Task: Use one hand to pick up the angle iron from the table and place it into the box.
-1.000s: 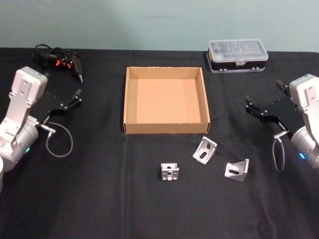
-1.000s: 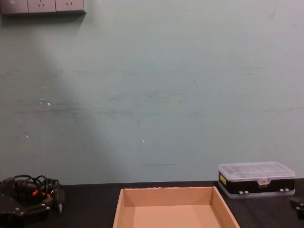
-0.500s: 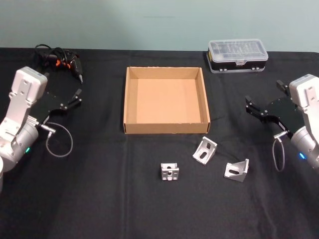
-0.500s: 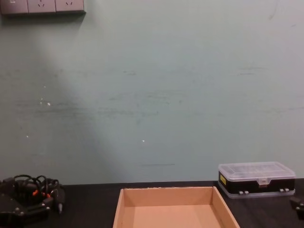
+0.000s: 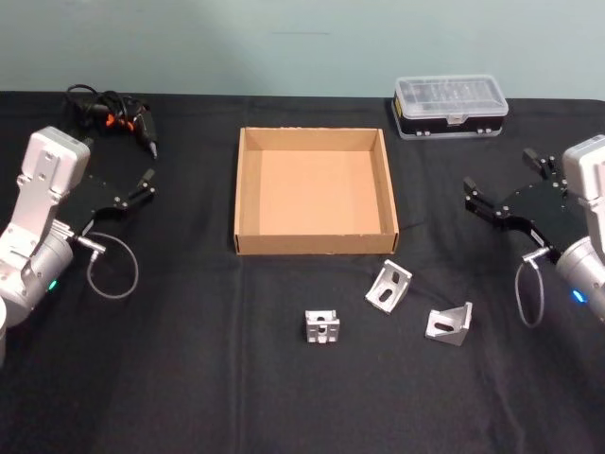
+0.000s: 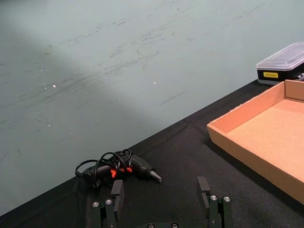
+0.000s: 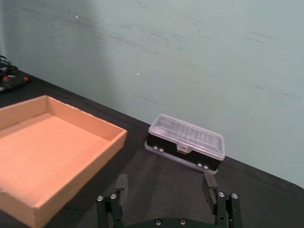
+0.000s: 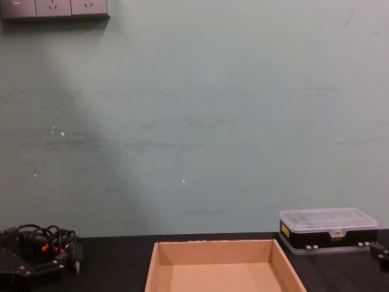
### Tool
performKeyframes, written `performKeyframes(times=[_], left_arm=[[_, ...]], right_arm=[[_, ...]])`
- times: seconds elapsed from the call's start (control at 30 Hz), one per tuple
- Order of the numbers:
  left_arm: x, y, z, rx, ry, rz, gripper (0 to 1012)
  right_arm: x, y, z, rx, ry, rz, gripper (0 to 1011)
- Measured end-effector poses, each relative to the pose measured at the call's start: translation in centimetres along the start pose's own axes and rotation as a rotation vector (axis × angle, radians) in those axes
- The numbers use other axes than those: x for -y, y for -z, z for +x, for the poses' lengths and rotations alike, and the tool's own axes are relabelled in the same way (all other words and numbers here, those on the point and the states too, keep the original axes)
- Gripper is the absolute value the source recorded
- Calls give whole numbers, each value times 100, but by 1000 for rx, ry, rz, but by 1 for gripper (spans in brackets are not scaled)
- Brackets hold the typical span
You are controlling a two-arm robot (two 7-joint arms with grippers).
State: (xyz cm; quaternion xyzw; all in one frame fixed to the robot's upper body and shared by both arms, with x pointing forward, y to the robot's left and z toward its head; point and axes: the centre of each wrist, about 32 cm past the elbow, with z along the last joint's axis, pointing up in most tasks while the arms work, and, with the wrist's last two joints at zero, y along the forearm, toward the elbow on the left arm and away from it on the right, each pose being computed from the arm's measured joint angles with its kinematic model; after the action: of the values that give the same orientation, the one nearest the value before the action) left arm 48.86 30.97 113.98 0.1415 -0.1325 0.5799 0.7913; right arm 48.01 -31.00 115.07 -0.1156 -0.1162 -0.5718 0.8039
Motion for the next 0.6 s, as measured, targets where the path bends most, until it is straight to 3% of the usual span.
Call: performKeyframes(times=[0.37,0.6], left_arm=[[0,0,0,0,0,0,1000],[0,0,0,0,0,0,1000]], right_arm=[[243,-206,-54,-47,-92,5,1000],[429,-405,-134,-100,-244,-41,1000]])
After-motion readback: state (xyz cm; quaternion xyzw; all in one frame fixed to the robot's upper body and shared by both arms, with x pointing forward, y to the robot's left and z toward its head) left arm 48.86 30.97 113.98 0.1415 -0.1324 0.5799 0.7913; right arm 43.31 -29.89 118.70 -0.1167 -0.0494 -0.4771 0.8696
